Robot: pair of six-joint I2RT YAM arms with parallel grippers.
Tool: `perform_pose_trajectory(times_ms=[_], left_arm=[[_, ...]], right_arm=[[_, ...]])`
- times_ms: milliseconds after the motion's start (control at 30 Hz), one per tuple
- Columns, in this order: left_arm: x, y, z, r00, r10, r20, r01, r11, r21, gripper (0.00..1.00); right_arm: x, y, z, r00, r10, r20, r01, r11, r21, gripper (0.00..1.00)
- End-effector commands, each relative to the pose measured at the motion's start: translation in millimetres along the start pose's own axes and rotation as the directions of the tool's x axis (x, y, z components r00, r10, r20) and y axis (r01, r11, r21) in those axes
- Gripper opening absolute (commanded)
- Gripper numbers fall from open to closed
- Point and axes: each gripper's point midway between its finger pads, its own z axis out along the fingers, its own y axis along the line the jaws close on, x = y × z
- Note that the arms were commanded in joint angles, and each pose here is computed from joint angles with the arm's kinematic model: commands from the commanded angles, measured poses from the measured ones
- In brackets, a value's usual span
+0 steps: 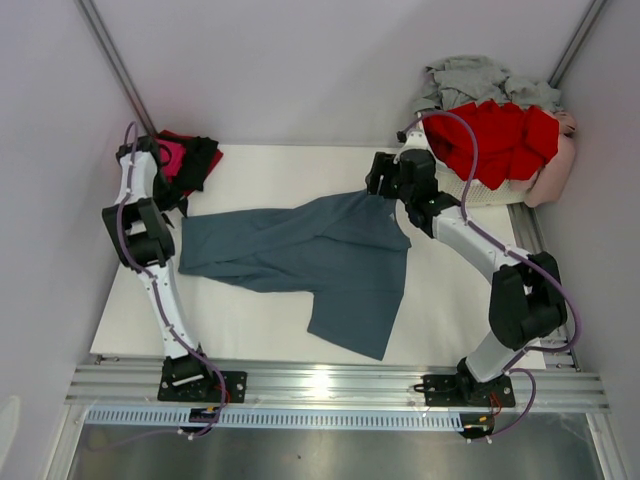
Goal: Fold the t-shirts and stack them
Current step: Fold the flattened tshirt in 1/3 of the way
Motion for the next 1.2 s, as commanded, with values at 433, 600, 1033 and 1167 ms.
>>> perform_pose_trajectory(times_ms=[433,600,1033,1167], left_arm=[[-3,-5,-2,0.968,0.227,0.104,-0.204,0.959,-0.195,0.54],[-2,-3,3,0.969,0.230,0.085,-0.212,0.960,-0.185,0.37],[2,3,6,0.980,0.194,0.034,-0.189,0.975,-0.121,0.00],[-4,-16,-20,0.983,0.172,0.070,-0.175,0.984,0.032,0.00]], right_arm=[[-47,19,-13,0.997,-0.012,0.073,0.017,0.998,-0.065,0.70],[-47,18,-15,0.997,-0.013,0.075,0.018,0.998,-0.061,0.68],[-47,22,-20,0.998,-0.015,0.068,0.020,0.997,-0.078,0.64],[-48,22,-22,0.997,-0.019,0.073,0.025,0.997,-0.077,0.63]])
